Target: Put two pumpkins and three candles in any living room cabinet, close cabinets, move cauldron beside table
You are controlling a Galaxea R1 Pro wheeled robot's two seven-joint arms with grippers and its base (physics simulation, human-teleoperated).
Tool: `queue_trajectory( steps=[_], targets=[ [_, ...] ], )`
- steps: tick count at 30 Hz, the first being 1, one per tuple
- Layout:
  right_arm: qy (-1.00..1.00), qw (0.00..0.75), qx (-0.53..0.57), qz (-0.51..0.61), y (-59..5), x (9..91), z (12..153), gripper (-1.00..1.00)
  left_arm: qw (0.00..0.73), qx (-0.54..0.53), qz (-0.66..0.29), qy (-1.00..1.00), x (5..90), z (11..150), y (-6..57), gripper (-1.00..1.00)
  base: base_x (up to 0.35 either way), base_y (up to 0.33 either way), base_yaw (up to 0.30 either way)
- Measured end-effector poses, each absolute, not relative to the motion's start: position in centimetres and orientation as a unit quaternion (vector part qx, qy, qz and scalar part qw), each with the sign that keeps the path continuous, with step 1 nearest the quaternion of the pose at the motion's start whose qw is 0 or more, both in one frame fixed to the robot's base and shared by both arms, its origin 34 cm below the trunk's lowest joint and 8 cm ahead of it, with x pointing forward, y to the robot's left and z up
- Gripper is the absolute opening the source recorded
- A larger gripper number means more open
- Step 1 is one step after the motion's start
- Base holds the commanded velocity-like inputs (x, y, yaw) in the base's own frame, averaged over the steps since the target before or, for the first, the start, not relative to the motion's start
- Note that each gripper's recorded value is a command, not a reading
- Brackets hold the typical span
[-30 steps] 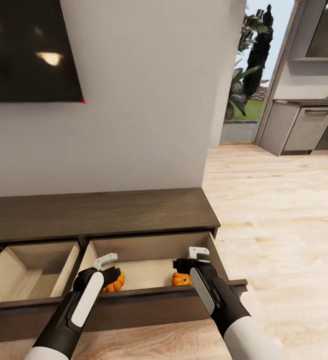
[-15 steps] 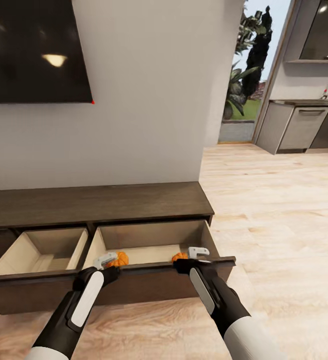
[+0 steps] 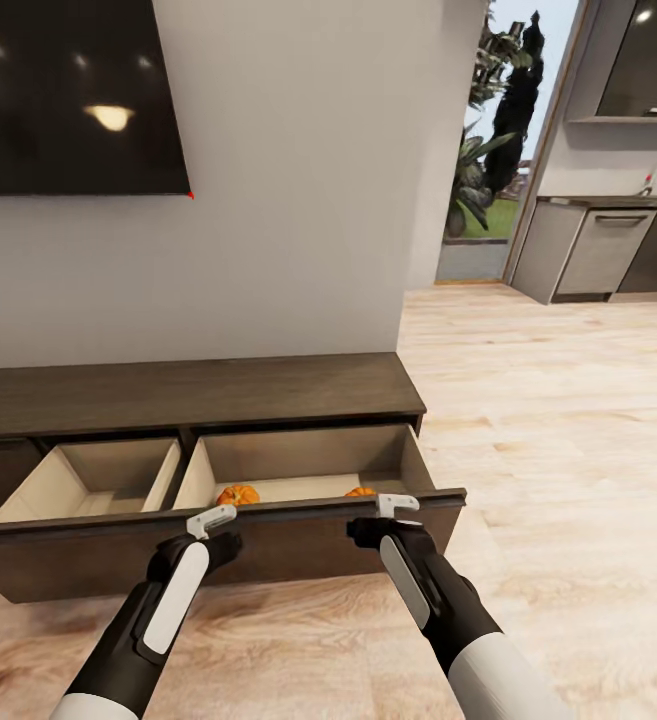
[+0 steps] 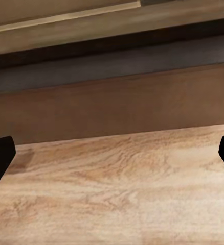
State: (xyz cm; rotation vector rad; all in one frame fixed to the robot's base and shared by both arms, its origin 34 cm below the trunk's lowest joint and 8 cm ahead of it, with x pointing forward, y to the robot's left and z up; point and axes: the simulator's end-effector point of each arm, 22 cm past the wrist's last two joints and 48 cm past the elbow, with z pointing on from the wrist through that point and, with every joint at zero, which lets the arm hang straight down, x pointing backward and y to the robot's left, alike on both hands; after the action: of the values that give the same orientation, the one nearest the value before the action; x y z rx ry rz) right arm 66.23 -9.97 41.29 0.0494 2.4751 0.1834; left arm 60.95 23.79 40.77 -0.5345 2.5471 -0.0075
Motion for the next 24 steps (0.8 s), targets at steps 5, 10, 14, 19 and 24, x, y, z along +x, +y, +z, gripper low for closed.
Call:
queue_trajectory(
  steps=[5,10,14,19,24],
  targets=[
    [0.944,0.323,0.019,0.070,-10.0,66.1,40.8,1.00,0.267,-0.199,-0.003,0.943,60.9,40.4,23.8,1.00,0.000,0.000,0.000],
    [0.944,0.322,0.019,0.070,-10.0,65.7,39.6,1.00,0.267,-0.198,-0.003,0.943,60.6,39.3,23.8,1.00,0.000,0.000,0.000],
    [0.945,0.318,0.019,0.069,-10.0,65.5,38.6,1.00,0.264,-0.199,-0.002,0.944,60.4,38.4,23.9,1.00,-0.002,0.000,0.000],
    [0.948,0.309,0.020,0.070,-10.0,65.3,37.4,1.00,0.254,-0.197,0.000,0.947,60.1,37.2,23.7,1.00,-0.137,0.000,0.000],
    [0.951,0.299,0.021,0.070,-10.0,65.0,36.2,1.00,0.245,-0.197,0.002,0.949,59.8,36.1,23.7,1.00,-0.069,0.000,0.000]
  ],
)
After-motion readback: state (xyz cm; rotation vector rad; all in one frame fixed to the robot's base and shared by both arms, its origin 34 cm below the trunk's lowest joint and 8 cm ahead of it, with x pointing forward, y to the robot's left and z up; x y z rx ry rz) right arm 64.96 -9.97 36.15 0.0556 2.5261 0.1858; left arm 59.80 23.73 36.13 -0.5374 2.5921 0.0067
